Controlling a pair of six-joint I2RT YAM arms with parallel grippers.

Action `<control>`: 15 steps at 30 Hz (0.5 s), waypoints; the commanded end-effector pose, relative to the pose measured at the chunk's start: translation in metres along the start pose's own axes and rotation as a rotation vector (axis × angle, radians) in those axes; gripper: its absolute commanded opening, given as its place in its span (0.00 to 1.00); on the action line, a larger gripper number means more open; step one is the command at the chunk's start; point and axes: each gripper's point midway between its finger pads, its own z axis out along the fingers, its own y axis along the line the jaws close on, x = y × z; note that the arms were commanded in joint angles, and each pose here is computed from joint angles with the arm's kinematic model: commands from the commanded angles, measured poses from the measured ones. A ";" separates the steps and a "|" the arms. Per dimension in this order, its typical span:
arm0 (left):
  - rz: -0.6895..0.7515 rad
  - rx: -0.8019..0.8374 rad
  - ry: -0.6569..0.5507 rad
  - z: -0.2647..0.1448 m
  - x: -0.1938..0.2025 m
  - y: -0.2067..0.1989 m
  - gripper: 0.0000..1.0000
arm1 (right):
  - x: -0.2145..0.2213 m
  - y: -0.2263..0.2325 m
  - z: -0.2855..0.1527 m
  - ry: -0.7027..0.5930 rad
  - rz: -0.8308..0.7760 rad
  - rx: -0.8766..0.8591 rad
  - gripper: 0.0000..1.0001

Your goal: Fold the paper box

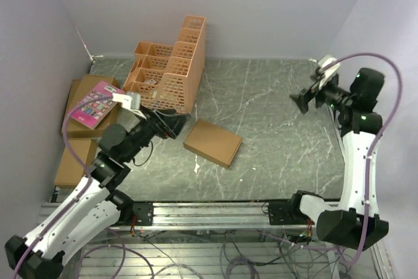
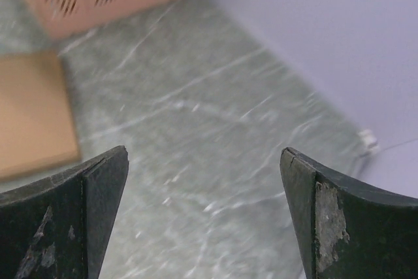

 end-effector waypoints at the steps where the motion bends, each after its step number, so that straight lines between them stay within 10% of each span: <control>1: 0.105 -0.002 -0.161 -0.012 -0.080 -0.032 0.93 | -0.095 -0.038 -0.029 -0.165 0.002 0.166 1.00; 15: 0.337 0.052 -0.180 -0.043 -0.211 -0.142 0.93 | -0.248 -0.017 -0.109 -0.447 0.142 0.171 1.00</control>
